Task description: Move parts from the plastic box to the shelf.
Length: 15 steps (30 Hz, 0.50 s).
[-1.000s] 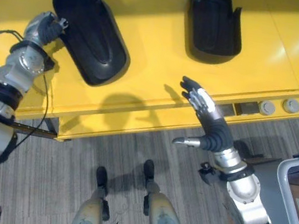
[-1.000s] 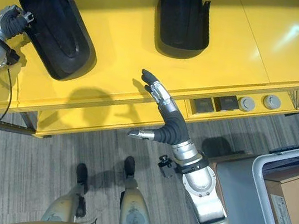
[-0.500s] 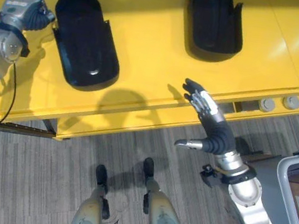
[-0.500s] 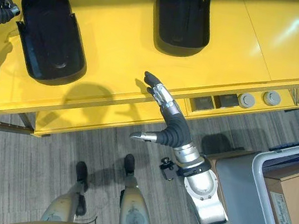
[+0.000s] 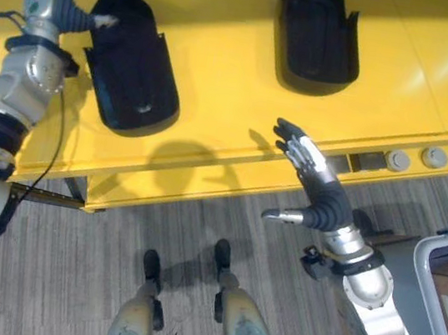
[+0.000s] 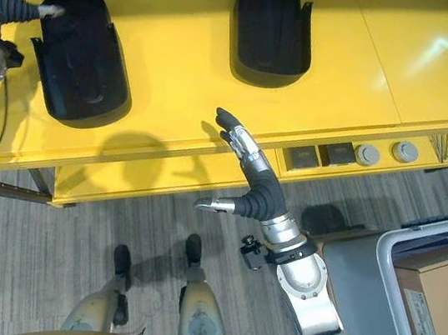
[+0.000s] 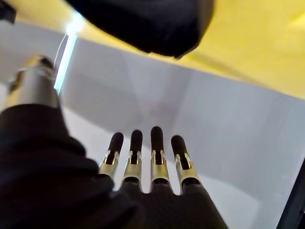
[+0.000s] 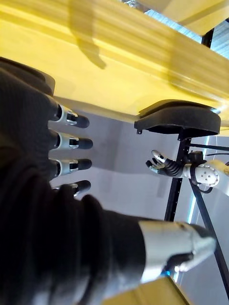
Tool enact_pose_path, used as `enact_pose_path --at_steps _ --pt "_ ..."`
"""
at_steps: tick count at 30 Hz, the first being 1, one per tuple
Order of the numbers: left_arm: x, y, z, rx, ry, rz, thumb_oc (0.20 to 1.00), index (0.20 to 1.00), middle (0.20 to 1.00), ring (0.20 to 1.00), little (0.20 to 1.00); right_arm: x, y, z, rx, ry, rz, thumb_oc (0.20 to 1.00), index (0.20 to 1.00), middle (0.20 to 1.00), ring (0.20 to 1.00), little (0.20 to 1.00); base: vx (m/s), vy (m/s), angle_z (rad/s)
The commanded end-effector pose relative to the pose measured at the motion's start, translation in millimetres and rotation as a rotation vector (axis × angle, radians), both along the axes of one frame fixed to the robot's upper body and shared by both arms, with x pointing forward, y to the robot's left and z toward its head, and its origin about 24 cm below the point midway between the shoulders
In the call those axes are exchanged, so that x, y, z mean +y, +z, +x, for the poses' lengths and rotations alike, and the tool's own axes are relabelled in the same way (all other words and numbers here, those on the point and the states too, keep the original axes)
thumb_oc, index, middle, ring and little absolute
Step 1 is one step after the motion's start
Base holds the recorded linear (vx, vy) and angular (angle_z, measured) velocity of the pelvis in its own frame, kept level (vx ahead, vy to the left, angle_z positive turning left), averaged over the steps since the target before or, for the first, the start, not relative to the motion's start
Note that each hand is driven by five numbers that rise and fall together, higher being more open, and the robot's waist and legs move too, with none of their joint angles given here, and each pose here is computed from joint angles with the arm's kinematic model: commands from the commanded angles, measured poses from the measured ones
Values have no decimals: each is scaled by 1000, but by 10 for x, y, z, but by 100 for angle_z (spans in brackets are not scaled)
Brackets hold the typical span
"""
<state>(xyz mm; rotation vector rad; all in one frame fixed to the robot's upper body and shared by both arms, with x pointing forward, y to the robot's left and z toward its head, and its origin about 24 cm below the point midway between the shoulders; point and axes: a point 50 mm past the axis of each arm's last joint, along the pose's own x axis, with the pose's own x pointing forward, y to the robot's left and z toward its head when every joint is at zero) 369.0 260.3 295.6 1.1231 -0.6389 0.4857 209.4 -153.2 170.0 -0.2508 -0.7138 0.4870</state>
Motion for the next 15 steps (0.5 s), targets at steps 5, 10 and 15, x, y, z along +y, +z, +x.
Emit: enact_pose_path --at_steps 5,10,15 --pt "-93 452 -377 -379 -8 38 1000 1000 1000 1000 1000 29 91 -28 -53 64 -8 1000 1000 1000 1000 1000 28 7 3" --pt "-158 15 -678 -373 -124 26 1000 1000 1000 1000 1000 36 -18 41 17 72 -32 200 200 200 200 200 27 10 -2" --pt "-261 -709 -1150 -187 -390 -151 1000 1000 1000 1000 1000 121 -212 152 128 101 16 200 200 200 200 200 39 12 5"
